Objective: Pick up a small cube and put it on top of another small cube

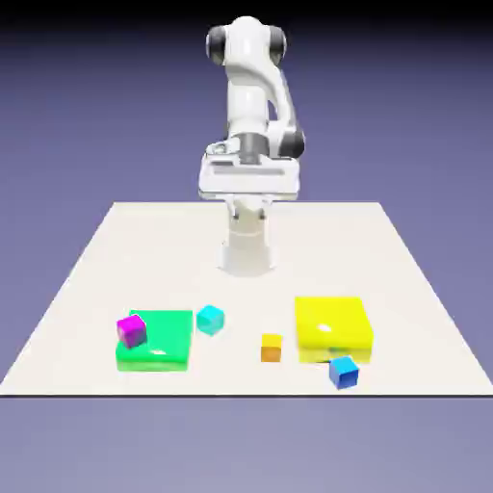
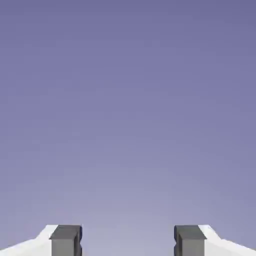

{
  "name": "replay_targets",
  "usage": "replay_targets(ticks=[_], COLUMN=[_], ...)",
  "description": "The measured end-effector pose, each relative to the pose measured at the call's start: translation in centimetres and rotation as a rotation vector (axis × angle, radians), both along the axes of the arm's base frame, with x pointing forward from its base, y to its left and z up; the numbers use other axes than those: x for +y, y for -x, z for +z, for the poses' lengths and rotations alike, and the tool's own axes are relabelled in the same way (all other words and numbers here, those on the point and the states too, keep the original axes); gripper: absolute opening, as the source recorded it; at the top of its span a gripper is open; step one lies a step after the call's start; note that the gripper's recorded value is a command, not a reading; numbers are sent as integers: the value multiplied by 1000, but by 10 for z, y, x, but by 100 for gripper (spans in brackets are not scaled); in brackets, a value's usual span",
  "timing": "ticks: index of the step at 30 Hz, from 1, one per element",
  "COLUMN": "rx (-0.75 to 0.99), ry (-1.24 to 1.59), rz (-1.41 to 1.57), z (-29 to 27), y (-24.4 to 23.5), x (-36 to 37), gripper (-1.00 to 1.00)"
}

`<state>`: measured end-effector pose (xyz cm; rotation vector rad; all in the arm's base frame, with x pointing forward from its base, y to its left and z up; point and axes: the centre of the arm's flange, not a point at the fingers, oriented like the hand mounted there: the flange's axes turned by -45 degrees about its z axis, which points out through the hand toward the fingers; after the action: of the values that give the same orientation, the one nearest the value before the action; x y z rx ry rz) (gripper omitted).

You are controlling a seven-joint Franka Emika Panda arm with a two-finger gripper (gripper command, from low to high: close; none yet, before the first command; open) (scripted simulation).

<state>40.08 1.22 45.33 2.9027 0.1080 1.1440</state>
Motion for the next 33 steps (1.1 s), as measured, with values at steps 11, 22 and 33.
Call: replay_targets(ticks=[11, 22, 33], rx=[412, 783, 1102], ry=[114, 191, 218], rz=[100, 177, 217], z=[-70, -162, -245], y=[-89, -142, -168], x=[76, 153, 213], gripper=[0, 0, 0])
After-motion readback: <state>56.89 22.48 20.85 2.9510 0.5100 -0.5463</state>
